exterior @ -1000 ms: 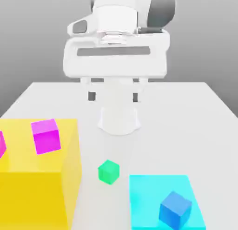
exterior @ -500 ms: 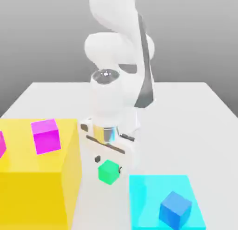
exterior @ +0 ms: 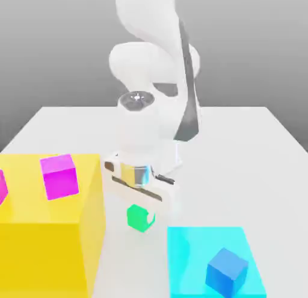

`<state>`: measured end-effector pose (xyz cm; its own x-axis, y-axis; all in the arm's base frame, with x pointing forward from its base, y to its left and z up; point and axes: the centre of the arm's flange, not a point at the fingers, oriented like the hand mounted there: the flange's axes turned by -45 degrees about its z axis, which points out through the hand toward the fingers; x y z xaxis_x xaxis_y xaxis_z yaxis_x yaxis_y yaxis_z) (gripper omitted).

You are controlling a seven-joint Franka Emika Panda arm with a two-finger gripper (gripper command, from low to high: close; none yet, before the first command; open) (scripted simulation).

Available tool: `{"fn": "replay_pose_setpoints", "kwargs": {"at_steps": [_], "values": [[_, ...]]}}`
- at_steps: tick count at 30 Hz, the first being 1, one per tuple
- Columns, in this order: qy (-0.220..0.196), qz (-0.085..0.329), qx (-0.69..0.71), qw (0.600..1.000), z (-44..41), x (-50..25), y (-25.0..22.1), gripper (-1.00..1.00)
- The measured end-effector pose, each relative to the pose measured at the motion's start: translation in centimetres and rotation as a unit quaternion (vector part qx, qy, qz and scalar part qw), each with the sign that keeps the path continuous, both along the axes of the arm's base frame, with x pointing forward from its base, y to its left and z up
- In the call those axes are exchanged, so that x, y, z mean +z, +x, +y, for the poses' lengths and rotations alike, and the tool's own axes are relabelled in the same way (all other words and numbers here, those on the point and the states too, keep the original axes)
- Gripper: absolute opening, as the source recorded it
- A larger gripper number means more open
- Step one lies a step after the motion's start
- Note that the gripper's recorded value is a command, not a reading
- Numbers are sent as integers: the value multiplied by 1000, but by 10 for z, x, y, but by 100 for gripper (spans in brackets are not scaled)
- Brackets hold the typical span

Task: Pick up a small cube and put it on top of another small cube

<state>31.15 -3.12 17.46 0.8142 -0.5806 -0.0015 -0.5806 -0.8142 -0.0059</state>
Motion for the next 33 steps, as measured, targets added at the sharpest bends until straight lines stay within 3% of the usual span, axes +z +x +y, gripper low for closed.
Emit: {"fn": "replay_pose_setpoints", "kwargs": {"at_steps": [3, 7, 18, 25, 33], "values": [[1, 11, 8, 1000, 2, 15, 0, -100], [14, 8, 24, 1000, 22, 48, 41, -100], [28, 3, -268, 963, -56, 155, 144, -100], [26, 3, -463, 886, -138, 225, 168, -100], [0, 2, -667, 745, -254, 263, 145, -100]]}}
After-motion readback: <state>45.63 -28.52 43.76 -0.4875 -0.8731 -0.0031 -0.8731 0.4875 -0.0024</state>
